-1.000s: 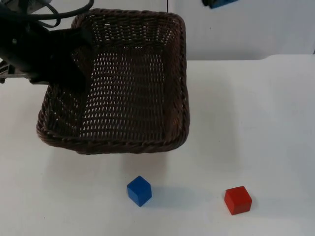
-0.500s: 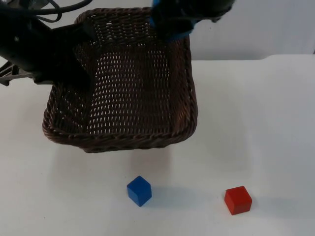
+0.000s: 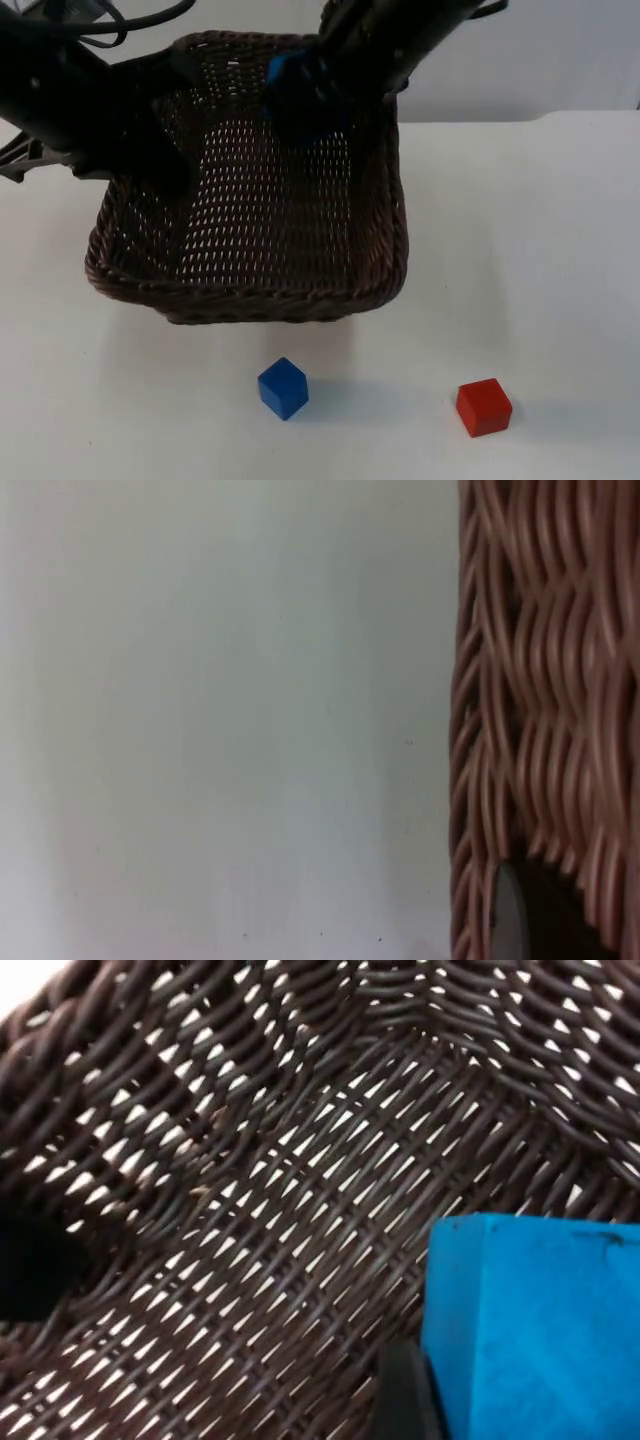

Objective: Pick up the basket with the left hand and place the largest block into the basket with the right hand.

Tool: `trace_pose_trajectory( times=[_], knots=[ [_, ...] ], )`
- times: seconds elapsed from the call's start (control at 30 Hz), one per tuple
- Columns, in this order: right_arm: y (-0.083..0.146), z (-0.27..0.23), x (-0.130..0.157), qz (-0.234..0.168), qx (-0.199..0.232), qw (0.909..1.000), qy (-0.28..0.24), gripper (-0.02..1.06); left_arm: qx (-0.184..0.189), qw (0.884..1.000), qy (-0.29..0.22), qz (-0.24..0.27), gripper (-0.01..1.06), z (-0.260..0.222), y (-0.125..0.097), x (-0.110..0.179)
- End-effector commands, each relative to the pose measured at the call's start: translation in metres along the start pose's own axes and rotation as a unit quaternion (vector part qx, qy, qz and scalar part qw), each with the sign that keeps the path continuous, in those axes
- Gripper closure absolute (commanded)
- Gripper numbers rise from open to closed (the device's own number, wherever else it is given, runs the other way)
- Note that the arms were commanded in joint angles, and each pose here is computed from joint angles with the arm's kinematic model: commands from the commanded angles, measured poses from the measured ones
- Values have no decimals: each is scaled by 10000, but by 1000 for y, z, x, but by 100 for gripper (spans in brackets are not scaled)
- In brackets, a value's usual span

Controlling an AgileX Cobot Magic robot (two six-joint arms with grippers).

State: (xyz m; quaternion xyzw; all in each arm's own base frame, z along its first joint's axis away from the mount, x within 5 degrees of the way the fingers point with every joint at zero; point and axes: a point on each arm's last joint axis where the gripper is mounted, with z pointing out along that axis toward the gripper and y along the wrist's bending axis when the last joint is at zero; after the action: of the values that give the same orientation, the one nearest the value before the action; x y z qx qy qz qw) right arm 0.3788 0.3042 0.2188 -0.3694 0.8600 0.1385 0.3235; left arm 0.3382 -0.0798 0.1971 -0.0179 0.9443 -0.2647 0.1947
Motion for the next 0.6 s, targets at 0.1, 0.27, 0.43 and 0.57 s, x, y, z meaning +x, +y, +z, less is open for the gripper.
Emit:
trace_pose_trajectory(
  times=[0.1, 0.27, 0.43, 0.57],
  knots=[
    [4, -2, -5, 56, -78, 9999, -101, 97, 123, 9998, -90, -111, 105, -5, -5, -1],
    [5, -2, -6, 146, -132, 9997, -126, 50, 127, 9998, -82, -121, 105, -5, -5, -1],
    [5, -3, -6, 167, -141, 9997, -149, 20, 131, 9998, -73, -130, 105, -5, -5, -1],
    [6, -18, -14, 147, -132, 9994, -295, 17, 131, 9998, -73, -130, 105, -5, -5, -1]
  ],
)
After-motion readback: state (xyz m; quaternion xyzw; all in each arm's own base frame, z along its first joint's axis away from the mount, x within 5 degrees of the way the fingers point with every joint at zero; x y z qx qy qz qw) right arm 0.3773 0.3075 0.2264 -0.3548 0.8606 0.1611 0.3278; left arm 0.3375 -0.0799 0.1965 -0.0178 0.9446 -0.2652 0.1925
